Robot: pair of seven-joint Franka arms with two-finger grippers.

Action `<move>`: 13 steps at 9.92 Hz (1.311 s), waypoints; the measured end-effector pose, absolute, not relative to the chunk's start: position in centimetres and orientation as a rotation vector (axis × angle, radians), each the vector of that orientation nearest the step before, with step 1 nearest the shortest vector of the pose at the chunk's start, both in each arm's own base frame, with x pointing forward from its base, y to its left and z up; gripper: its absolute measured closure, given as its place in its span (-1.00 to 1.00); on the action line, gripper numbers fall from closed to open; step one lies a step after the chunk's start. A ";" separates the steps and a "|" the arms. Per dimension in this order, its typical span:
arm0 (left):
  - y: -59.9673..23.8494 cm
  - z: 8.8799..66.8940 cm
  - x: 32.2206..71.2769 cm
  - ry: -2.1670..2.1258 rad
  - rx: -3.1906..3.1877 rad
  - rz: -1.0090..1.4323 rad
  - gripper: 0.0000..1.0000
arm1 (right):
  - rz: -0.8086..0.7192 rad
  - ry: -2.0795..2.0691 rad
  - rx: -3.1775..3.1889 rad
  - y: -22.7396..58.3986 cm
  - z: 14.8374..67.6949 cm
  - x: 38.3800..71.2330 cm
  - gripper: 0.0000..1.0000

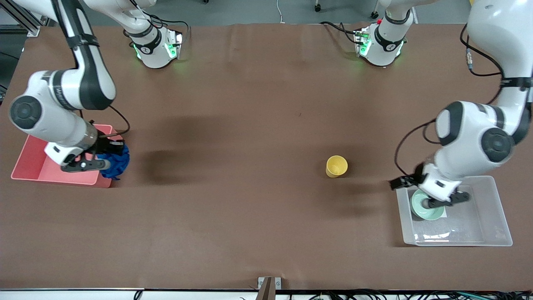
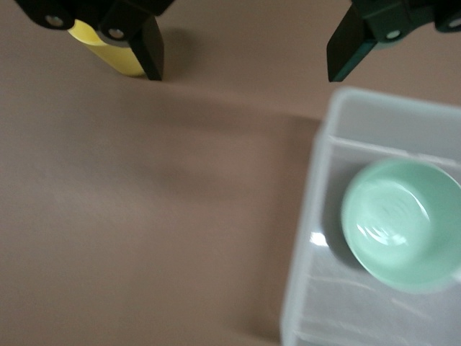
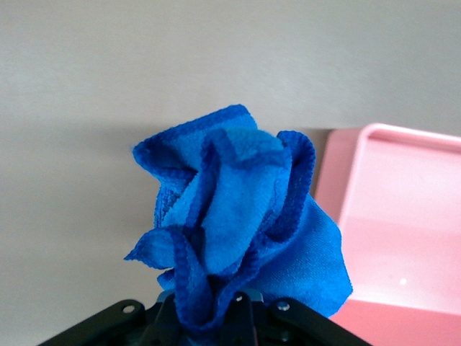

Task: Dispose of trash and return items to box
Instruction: 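Drop the cloth into the pink bin while the left gripper grasps the yellow cup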

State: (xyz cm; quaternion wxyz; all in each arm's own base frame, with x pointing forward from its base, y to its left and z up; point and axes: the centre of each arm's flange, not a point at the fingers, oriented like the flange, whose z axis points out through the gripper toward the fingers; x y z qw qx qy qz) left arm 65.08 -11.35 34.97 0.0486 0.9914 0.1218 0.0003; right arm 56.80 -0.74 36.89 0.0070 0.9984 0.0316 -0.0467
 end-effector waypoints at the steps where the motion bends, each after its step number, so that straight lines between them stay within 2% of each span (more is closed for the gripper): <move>1: -14.0 34.2 63.7 0.432 3.016 -0.009 -1.00 | -0.167 0.052 3.112 -3.0 36.4 56.2 0.75; 4: -21.5 30.9 59.9 0.587 3.009 -0.001 -1.00 | -0.210 -0.054 3.044 -10.1 34.9 54.6 0.75; 6: -23.8 29.0 58.1 0.608 3.006 -0.016 -0.89 | -0.206 -0.120 3.031 -14.3 33.2 53.5 0.75; 10: -23.1 24.7 56.4 0.582 3.032 -0.030 -0.56 | -0.227 -0.109 3.048 -18.9 26.1 52.4 0.70; 13: -23.5 23.0 56.3 0.613 3.004 -0.031 0.32 | -0.231 -0.094 3.051 -18.5 25.3 52.8 -0.09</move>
